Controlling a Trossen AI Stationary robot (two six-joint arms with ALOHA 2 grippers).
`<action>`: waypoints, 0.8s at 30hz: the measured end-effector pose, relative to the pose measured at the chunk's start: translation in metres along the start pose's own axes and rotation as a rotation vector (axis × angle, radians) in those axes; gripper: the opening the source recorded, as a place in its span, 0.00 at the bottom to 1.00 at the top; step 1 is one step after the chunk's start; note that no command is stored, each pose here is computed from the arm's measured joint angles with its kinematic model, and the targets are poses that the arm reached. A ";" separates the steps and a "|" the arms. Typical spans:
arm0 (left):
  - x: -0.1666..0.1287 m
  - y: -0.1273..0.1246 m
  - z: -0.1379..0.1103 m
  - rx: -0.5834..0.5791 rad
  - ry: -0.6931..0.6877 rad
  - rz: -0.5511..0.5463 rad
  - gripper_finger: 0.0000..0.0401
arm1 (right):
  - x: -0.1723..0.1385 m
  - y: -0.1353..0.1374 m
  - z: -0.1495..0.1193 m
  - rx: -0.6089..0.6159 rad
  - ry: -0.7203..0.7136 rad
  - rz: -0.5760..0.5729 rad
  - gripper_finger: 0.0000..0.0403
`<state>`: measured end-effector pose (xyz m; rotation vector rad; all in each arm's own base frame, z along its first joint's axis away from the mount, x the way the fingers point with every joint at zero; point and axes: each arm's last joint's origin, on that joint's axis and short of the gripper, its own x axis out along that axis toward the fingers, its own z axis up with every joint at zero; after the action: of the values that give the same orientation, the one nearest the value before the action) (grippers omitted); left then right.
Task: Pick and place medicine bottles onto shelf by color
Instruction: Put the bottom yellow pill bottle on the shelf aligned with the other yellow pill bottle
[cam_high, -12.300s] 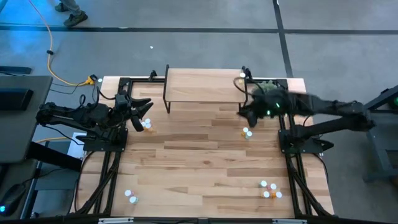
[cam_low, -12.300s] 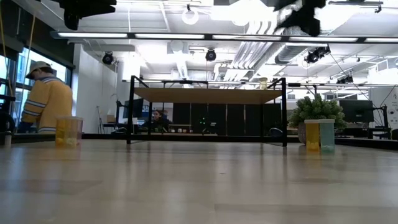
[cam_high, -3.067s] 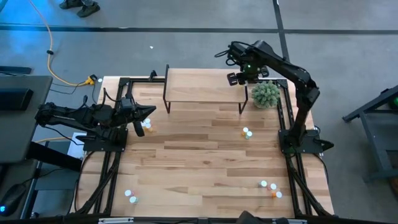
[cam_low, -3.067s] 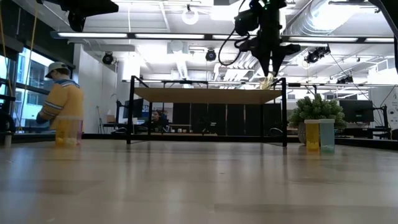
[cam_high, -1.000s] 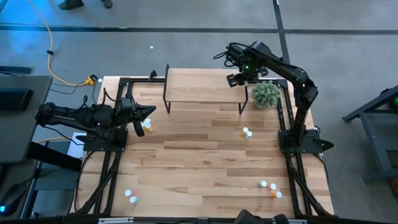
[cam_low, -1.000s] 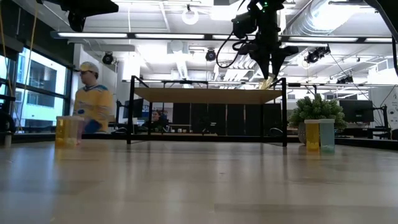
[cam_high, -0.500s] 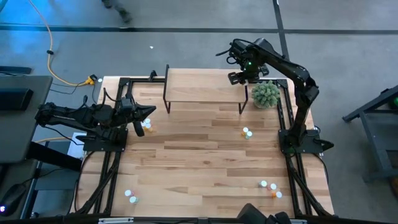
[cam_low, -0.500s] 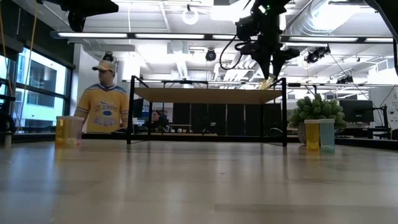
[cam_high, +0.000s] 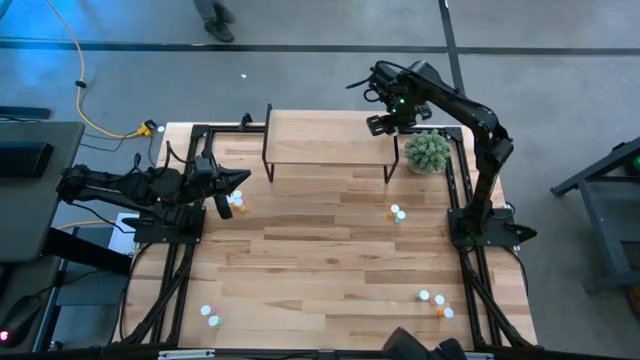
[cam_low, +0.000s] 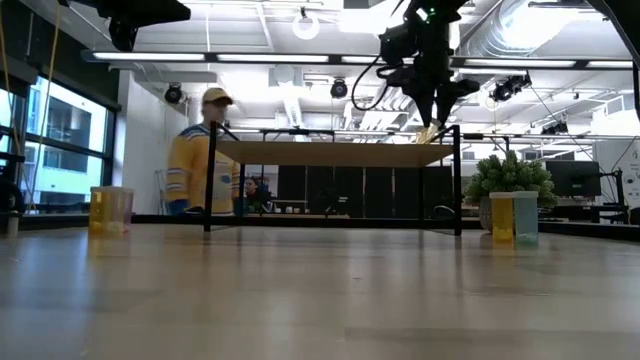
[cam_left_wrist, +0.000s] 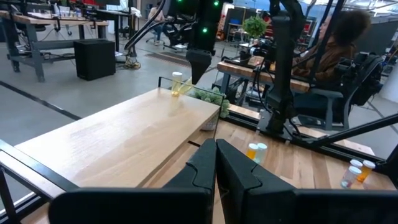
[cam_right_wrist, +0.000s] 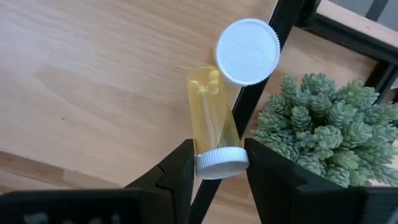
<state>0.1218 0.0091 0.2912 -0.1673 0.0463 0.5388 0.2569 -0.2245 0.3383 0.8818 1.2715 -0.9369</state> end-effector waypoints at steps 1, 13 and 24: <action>0.000 0.000 0.000 0.000 0.000 0.000 0.00 | -0.003 0.001 -0.002 -0.014 -0.010 0.007 0.31; 0.007 -0.004 -0.003 0.014 0.025 0.005 0.00 | -0.046 0.012 -0.039 -0.157 -0.137 0.112 0.29; 0.035 -0.029 0.018 0.031 0.060 -0.047 0.00 | -0.052 0.079 -0.089 -0.530 -0.141 0.251 0.24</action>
<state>0.1669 0.0052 0.3097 -0.1542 0.1089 0.4859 0.2942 -0.1086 0.3839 0.5289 1.1756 -0.4211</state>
